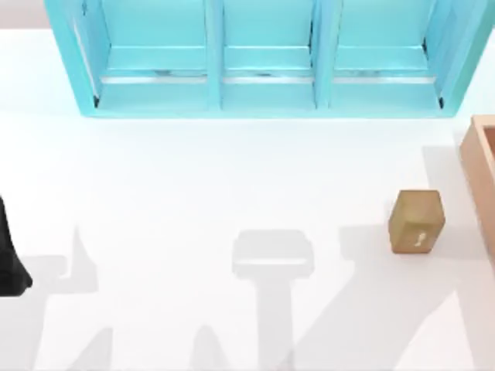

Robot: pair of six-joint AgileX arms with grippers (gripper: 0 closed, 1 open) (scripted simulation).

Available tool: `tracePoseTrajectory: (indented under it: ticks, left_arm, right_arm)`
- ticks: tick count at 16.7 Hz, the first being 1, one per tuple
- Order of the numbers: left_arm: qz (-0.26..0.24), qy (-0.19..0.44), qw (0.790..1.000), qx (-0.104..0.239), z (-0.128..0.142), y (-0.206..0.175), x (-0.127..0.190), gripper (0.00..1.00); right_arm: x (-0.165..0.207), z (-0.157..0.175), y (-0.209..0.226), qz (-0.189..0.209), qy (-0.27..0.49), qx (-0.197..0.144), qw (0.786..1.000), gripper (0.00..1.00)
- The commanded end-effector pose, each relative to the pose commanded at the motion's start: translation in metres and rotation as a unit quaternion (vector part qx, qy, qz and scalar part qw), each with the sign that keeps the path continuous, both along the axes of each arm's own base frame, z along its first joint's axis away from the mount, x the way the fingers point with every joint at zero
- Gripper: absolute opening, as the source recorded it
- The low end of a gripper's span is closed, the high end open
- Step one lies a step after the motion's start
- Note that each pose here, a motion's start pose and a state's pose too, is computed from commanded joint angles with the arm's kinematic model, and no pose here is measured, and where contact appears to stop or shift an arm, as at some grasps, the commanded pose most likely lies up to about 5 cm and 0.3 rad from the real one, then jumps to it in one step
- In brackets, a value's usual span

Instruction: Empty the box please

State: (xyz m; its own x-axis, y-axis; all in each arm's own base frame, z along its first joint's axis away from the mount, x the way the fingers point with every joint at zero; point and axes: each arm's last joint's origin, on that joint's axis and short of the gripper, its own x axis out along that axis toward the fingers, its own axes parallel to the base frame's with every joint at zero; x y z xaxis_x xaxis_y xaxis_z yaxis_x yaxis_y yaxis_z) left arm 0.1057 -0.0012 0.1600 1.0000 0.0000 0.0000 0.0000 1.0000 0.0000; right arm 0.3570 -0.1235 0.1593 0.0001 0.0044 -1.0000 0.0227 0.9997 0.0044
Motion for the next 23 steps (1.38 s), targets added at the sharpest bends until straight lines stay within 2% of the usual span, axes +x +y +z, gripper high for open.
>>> tracePoseTrajectory:
  ticks: [4,9,13,16,23]
  left_arm:
    - [0.000,0.000,1.000,0.000,0.000,0.000,0.000,1.00]
    - [0.000,0.000,1.000,0.000,0.000,0.000,0.000,1.00]
    - [0.000,0.000,1.000,0.000,0.000,0.000,0.000,1.00]
    - [0.000,0.000,1.000,0.000,0.000,0.000,0.000,1.00]
    - [0.000,0.000,1.000,0.000,0.000,0.000,0.000,1.00]
  right_arm:
    - [0.001,0.007,-0.001,0.001,-0.006,-0.001,1.000,0.00]
    - [0.002,0.079,-0.015,0.000,-0.057,-0.015,0.998,0.00]
    - [-0.004,0.122,-0.023,-0.016,-0.054,-0.017,0.998,0.00]
    - [-0.003,0.133,-0.011,-0.009,-0.030,-0.008,0.999,0.00]
    - [-0.001,0.131,-0.001,-0.003,-0.002,0.000,1.000,0.00]
